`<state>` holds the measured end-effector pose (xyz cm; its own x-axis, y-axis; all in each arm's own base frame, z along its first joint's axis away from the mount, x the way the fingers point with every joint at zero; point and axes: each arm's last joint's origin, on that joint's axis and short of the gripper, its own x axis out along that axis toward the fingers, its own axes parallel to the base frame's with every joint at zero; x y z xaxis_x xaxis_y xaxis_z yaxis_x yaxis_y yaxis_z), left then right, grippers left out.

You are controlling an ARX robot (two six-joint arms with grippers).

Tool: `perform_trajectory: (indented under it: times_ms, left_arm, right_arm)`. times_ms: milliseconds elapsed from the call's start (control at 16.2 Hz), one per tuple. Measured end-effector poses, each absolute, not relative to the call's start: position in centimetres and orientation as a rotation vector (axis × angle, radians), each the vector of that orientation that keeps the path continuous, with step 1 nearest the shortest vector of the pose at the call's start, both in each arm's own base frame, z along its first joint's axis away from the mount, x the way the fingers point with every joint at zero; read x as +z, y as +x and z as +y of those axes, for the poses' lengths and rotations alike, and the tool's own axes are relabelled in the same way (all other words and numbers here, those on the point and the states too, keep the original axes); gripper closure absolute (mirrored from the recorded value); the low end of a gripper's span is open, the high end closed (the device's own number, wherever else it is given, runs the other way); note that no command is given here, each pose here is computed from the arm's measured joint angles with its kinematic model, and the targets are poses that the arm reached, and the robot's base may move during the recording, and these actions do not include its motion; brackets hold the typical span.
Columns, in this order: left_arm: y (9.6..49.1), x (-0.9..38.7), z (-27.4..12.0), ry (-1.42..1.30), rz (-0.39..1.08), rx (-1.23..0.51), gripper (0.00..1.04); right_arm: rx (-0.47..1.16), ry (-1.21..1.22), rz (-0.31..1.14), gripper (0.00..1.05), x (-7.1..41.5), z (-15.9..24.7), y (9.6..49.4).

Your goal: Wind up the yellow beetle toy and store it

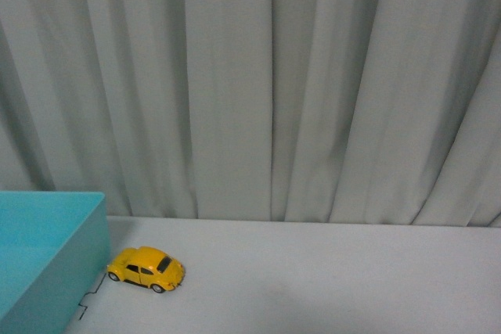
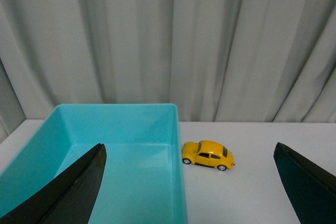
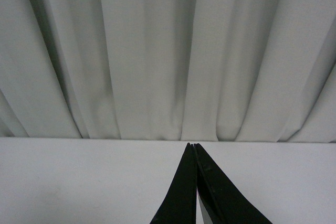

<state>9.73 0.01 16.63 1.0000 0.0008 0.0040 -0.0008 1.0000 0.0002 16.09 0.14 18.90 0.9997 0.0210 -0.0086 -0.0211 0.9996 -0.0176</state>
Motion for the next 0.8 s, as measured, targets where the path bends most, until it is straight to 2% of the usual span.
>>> perform_trajectory:
  times_ms: [680, 742, 804]
  left_arm:
    - [9.7, 16.6, 0.0, 0.001, -0.004, 0.001, 0.07]
    - [9.7, 16.6, 0.0, 0.000, -0.004, 0.001, 0.07]
    - [9.7, 16.6, 0.0, 0.000, -0.004, 0.001, 0.07]
  right_arm:
    - [0.007, -0.015, 0.004, 1.03, 17.5, 0.1, 13.3]
    - [0.006, -0.015, -0.030, 1.03, 17.2, 0.1, 13.1]
    - [0.007, -0.015, 0.012, 1.03, 16.7, 0.1, 12.9]
